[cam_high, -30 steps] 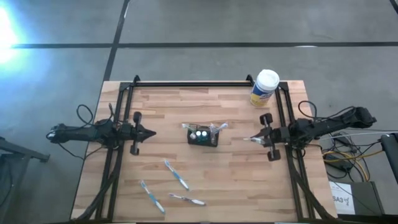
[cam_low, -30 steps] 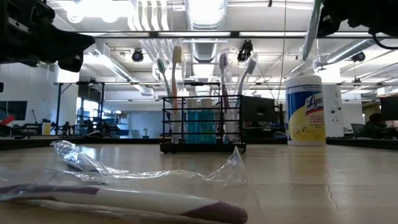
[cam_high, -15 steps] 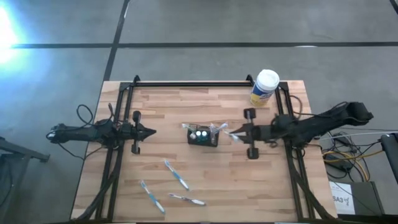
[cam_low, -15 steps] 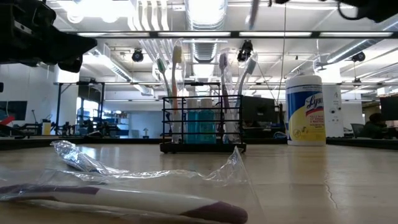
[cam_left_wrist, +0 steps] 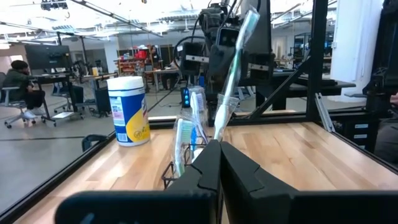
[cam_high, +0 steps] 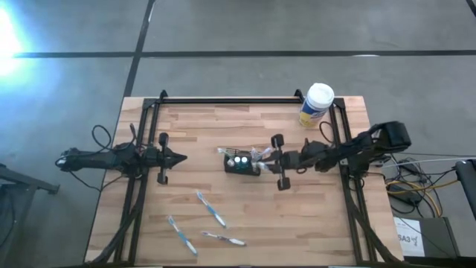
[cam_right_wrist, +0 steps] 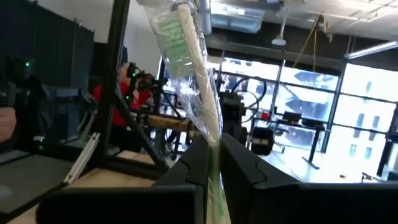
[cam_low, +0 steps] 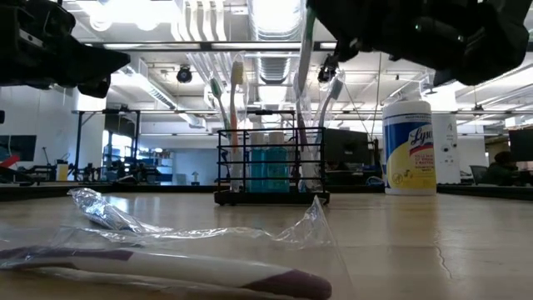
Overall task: Pick & Place toothbrushing station
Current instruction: Put the green toothbrush into the black mesh organizer
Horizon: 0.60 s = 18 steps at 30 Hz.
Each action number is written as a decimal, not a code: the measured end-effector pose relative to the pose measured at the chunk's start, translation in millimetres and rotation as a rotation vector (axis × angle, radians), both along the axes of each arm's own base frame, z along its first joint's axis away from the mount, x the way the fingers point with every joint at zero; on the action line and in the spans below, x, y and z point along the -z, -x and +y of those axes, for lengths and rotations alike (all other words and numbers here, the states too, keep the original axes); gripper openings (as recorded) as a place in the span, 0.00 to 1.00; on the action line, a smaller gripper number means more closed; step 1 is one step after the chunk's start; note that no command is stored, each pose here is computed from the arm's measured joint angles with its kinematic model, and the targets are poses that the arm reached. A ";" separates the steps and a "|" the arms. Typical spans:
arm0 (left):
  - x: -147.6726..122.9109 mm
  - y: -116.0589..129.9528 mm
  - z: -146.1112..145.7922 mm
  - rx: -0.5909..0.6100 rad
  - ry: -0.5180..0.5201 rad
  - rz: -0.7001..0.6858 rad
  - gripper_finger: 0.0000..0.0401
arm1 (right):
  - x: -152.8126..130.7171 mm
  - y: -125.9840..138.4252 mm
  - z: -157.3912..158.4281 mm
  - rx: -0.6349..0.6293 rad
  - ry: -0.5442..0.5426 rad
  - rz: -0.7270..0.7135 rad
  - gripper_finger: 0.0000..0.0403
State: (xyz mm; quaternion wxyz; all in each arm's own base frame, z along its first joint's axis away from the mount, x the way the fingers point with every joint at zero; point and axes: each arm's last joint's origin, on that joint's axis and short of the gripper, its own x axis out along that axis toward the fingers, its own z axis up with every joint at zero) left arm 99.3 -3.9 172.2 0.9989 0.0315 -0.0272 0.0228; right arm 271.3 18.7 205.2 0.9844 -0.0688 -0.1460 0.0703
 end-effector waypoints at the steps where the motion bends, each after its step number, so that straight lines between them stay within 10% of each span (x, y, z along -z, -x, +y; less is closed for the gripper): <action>1: 0.0 0.0 0.0 0.000 0.000 0.000 0.02 | 2.9 0.7 -0.2 0.002 -0.001 0.008 0.05; 18: -0.1 0.0 0.5 -0.016 -0.001 -0.001 0.02 | 38.9 15.0 -7.2 0.202 -0.115 0.047 0.05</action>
